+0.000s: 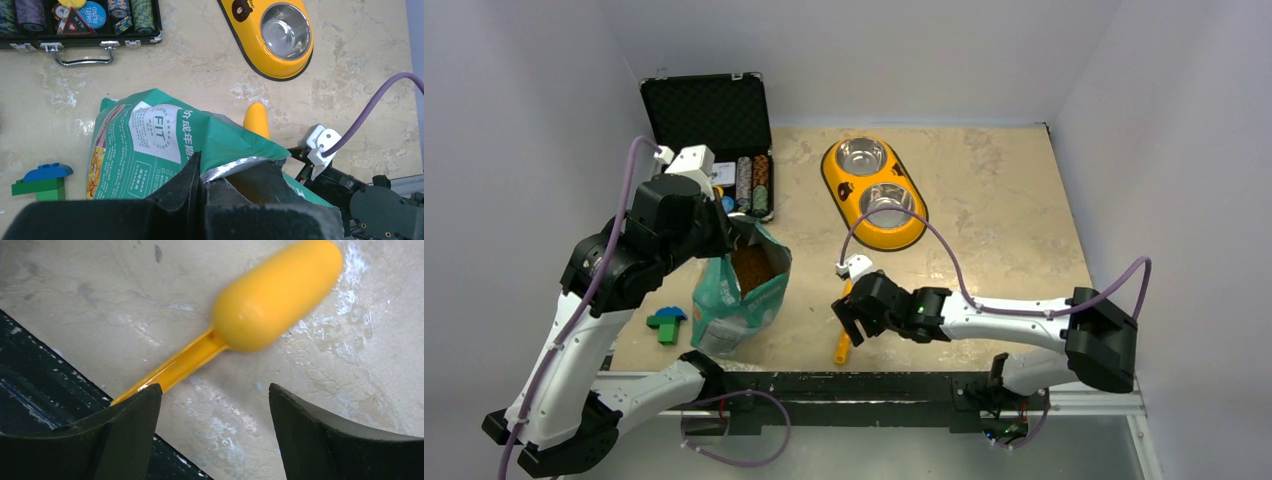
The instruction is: Serve the pet food
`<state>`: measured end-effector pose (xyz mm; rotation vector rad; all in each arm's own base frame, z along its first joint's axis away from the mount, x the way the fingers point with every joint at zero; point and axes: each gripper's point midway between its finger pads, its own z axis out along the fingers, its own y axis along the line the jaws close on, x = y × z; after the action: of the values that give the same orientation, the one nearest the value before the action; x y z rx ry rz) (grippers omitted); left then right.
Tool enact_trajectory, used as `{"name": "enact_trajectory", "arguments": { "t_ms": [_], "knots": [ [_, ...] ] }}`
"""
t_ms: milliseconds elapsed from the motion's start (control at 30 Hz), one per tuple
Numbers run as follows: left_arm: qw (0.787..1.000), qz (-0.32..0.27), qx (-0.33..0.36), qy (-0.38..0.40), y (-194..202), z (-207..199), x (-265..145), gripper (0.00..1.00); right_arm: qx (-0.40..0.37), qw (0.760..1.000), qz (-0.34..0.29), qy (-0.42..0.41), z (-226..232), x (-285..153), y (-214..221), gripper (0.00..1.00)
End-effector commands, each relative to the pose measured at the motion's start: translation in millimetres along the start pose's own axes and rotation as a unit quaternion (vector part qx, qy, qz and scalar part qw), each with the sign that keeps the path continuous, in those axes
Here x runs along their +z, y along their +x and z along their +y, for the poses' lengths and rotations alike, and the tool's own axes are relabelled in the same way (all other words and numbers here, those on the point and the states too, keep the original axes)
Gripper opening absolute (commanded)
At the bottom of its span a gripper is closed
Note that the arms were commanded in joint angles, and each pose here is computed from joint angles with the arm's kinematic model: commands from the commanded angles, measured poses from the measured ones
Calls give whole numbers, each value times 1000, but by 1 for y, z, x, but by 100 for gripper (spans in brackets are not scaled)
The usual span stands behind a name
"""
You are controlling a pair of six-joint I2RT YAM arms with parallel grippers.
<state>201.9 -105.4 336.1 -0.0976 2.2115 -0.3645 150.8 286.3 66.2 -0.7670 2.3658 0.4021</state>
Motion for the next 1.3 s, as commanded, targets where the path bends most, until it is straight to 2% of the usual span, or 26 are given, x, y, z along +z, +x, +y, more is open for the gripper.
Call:
{"name": "enact_trajectory", "arguments": {
  "t_ms": [0, 67, 133, 200, 400, 533, 767, 867, 967, 1133, 1267],
  "knots": [
    [996, -67, -32, 44, -28, -13, -19, 0, -29, 999, -39, 1, 27, -2, -22, 81],
    [996, -70, -33, 46, -29, -13, -21, 0, -38, 998, -25, 40, 34, 4, -18, 81],
    [996, -69, -33, 47, -29, -13, -24, 0, -15, 990, -10, 142, 21, 3, -19, 82],
    [996, -67, -32, 49, -28, -13, -26, 0, 26, 980, 0, 198, 16, 1, -19, 83],
    [995, -68, -34, 57, -23, -13, -27, 0, 123, 972, 62, 192, 38, 12, 5, 82],
    [994, -82, -44, 65, -27, -13, -35, 0, 134, 965, 95, 206, 27, 18, 37, 82],
    [993, -86, -51, 66, -22, -7, -43, 0, 138, 951, 102, 257, -18, -7, 66, 80],
    [993, -87, -51, 67, -19, -5, -47, 0, 123, 964, 79, 223, -6, -17, 44, 80],
    [993, -89, -51, 62, -17, -1, -50, 0, 142, 973, 56, 175, 17, -22, 17, 82],
    [993, -103, -42, 44, -20, 9, -53, 0, 184, 965, 44, 180, 48, -7, -21, 82],
    [993, -101, -29, 47, -22, 6, -52, 0, 185, 963, 44, 192, 60, 9, -38, 82]
  ]
}}
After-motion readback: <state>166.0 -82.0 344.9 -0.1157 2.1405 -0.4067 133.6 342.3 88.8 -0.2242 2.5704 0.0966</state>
